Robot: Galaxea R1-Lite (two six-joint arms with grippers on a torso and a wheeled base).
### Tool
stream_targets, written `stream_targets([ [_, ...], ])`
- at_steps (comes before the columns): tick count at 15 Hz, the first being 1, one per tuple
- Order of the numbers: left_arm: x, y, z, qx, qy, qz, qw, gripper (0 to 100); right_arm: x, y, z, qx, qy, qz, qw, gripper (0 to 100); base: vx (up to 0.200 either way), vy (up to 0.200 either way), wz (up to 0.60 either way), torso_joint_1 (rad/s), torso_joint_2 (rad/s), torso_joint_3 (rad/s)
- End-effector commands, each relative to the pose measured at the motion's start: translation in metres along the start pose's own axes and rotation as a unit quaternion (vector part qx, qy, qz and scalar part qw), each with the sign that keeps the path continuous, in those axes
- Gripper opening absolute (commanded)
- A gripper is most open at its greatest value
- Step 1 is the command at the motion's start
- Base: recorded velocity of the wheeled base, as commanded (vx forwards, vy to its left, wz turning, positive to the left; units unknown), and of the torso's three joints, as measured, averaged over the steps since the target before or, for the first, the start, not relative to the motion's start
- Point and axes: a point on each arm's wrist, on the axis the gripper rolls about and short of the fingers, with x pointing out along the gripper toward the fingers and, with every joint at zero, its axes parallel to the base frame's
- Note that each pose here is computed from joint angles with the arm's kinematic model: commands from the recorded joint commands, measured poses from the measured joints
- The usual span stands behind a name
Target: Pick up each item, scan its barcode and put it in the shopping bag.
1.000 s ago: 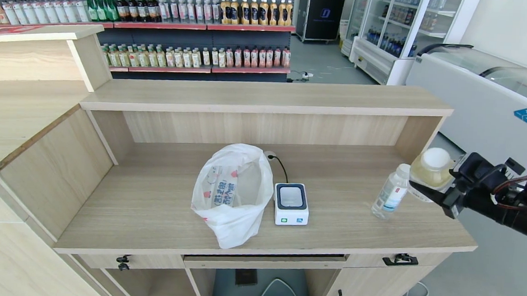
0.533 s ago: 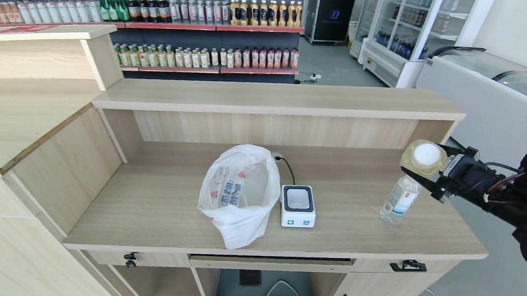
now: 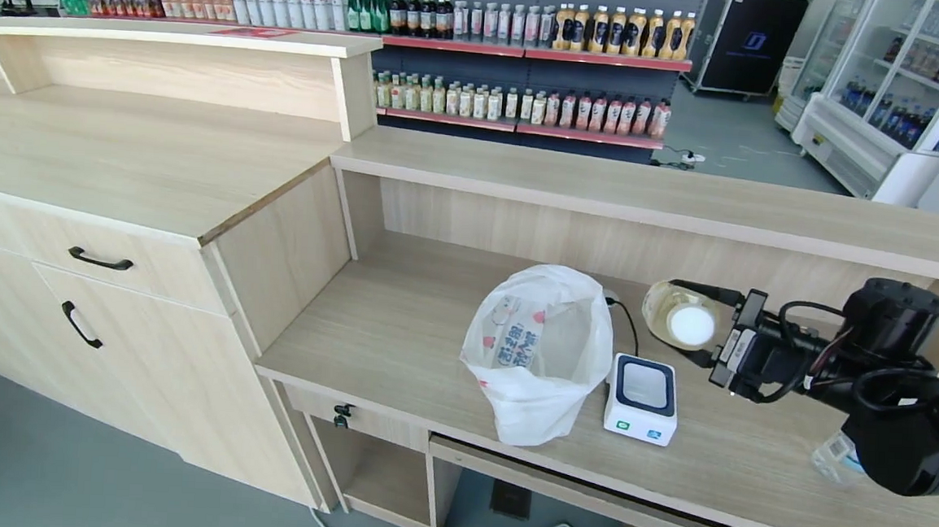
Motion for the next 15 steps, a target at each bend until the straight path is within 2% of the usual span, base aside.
stream_targets([
  [1,0.0,0.0,0.0,0.0,0.0,0.0,1.0,100,-0.001,0.019,-0.021,0.012,0.01,0.023,1.0,0,0.0,0.0,0.0,0.0,0.0,0.0],
  [5,0.0,0.0,0.0,0.0,0.0,0.0,1.0,100,-0.005,0.037,-0.038,-0.001,0.019,0.044,0.999,0,0.0,0.0,0.0,0.0,0.0,0.0],
  [12,0.0,0.0,0.0,0.0,0.0,0.0,1.0,100,0.002,0.066,-0.06,0.002,0.004,0.071,0.997,0,0.0,0.0,0.0,0.0,0.0,0.0],
  [15,0.0,0.0,0.0,0.0,0.0,0.0,1.0,100,0.006,0.071,-0.065,0.0,0.002,0.074,0.997,0,0.0,0.0,0.0,0.0,0.0,0.0],
])
